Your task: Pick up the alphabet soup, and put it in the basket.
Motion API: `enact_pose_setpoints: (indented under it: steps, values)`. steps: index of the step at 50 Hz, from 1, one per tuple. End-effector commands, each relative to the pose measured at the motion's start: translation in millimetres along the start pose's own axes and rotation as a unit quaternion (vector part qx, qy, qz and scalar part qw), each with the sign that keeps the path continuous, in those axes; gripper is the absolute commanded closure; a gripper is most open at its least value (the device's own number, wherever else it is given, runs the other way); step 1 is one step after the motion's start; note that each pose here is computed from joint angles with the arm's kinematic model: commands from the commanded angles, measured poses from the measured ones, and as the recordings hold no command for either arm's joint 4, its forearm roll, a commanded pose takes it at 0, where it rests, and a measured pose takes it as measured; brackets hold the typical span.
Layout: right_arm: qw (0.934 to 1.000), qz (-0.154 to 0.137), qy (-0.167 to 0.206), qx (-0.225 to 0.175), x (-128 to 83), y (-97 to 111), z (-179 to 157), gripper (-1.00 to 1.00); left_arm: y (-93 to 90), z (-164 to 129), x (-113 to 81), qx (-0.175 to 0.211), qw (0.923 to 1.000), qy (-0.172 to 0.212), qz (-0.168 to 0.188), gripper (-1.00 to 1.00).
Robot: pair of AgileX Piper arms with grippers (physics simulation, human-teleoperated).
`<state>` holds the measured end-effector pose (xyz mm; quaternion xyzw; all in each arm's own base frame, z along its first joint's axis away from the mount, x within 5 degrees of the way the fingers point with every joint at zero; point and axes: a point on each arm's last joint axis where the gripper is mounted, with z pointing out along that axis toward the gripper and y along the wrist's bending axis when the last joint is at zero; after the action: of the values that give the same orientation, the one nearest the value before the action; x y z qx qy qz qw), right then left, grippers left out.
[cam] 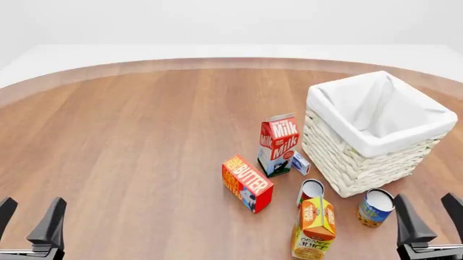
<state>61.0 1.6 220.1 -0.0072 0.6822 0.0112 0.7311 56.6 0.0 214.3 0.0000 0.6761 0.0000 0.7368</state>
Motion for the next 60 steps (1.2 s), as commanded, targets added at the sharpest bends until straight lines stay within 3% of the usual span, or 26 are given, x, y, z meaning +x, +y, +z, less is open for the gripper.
enact_pose_setpoints:
  steps: [1, 9, 24, 39, 48, 60]
  values:
    - [0.9999, -0.008, 0.003, -0.009, -11, 1, 0, -1.00, 0.0, 0, -0.1, 0.000, 1.0000, 0.000, 0.000, -1.00]
    - [0.9997, -0.019, 0.013, -0.009, -20, 1, -4, -1.00, 0.0, 0, -0.1, 0.000, 1.0000, 0.000, 0.000, -1.00]
    - [0.9984, -0.030, 0.046, -0.013, -16, 1, -2, -1.00, 0.0, 0, -0.1, 0.000, 1.0000, 0.000, 0.000, -1.00]
    - [0.9959, -0.030, 0.083, 0.020, 16, -3, 8, -1.00, 0.0, 0, -0.1, 0.000, 1.0000, 0.000, 0.000, -1.00]
    - [0.9941, -0.037, 0.096, 0.035, 21, -6, 14, -1.00, 0.0, 0, -0.1, 0.000, 1.0000, 0.000, 0.000, -1.00]
    - [0.9915, -0.025, 0.114, 0.057, 24, -10, 21, -1.00, 0.0, 0, -0.1, 0.000, 1.0000, 0.000, 0.000, -1.00]
